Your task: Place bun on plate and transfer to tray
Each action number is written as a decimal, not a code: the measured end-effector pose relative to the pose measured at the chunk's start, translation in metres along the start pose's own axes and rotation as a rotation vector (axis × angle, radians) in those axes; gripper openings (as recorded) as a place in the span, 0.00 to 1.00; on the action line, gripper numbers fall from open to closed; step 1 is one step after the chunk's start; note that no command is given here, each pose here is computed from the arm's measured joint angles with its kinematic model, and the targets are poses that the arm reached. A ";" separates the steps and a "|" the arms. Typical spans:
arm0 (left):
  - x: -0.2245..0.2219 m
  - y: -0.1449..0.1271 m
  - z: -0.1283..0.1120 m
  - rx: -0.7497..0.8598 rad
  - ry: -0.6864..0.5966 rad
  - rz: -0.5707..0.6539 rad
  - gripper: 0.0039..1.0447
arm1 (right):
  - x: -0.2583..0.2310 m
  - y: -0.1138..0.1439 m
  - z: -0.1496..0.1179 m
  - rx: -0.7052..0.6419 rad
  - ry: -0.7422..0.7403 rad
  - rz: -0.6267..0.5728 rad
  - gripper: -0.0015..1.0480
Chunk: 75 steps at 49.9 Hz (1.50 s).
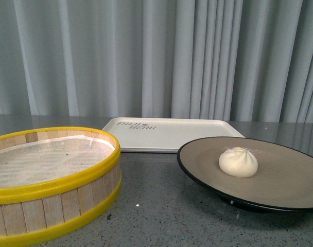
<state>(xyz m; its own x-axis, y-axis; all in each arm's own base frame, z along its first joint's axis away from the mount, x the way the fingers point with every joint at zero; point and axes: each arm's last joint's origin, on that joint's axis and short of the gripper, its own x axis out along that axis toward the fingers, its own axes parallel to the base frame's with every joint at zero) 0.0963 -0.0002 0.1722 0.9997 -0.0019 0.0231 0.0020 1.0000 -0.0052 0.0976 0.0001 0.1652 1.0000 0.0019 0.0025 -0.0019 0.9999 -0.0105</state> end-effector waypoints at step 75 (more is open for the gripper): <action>0.000 0.000 0.000 0.001 0.000 0.000 0.94 | 0.100 0.037 0.099 -1.068 0.278 0.570 0.92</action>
<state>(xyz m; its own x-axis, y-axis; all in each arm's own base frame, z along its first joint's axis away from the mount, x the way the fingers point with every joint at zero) 0.0962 -0.0002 0.1722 0.9997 -0.0015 0.0235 0.0016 1.0000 -0.0044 0.1969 0.0385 0.2645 0.8239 0.3007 -0.4804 -0.5637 0.3481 -0.7490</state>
